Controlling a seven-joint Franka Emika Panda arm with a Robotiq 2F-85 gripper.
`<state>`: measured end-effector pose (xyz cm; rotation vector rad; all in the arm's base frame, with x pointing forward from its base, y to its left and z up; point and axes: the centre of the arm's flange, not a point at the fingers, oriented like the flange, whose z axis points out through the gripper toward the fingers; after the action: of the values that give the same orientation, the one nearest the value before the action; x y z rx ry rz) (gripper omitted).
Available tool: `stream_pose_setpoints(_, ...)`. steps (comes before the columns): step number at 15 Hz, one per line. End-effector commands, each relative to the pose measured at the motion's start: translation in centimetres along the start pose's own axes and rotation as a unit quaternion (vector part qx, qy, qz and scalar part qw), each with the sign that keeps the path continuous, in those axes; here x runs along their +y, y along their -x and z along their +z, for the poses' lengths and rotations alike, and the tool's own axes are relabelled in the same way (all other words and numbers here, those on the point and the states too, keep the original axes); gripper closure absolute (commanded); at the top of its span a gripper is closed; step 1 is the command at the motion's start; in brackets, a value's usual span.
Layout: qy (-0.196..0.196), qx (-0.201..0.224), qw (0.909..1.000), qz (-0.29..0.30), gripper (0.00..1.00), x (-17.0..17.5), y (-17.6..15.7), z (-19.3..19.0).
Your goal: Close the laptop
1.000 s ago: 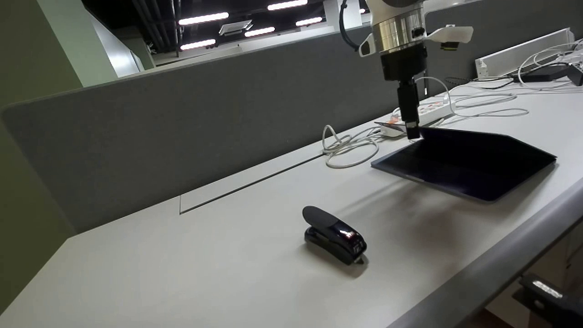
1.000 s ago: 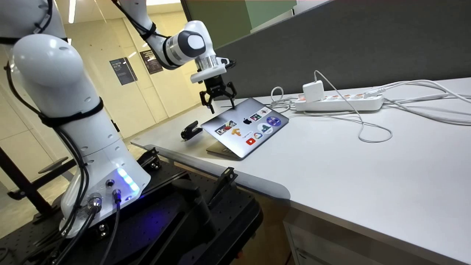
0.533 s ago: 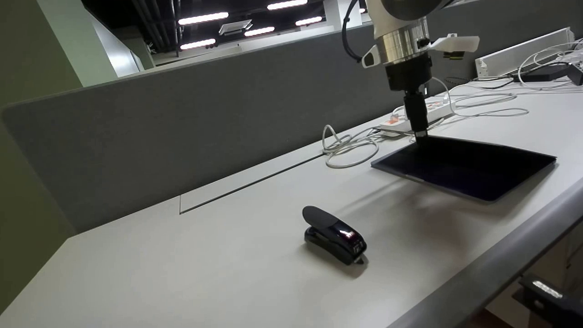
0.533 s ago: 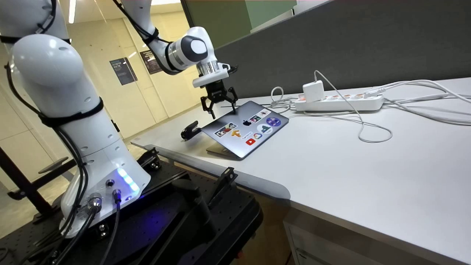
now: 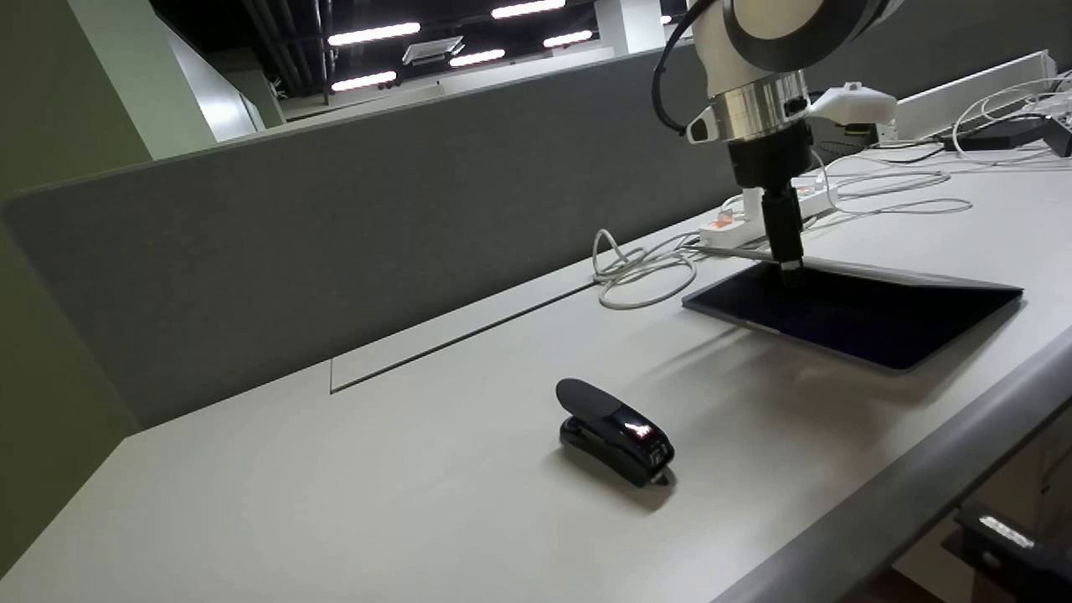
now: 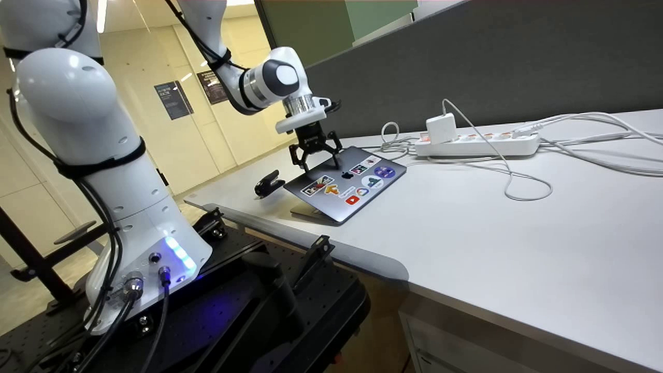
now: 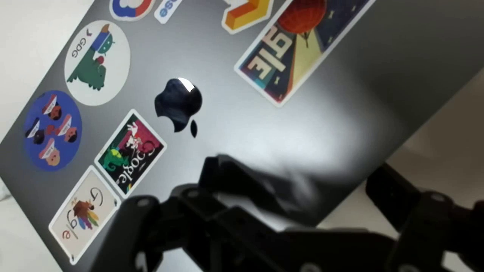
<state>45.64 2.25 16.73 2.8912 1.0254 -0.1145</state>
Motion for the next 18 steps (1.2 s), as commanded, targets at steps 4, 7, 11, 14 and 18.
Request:
stream_pose_setpoints(4,-0.007,0.004,1.0000,-0.004,0.00,0.0,-0.1,0.1)
stream_pose_setpoints(7,-0.025,0.025,0.9979,-0.054,0.00,-0.7,-0.6,0.2)
stream_pose_setpoints(11,-0.063,0.071,0.9812,-0.168,0.00,-2.1,-1.2,0.2)
stream_pose_setpoints(14,-0.082,0.076,0.9728,-0.203,0.00,-2.6,-1.3,1.0)
stream_pose_setpoints(18,-0.085,0.064,0.9727,-0.206,0.00,-2.6,-0.7,2.1)
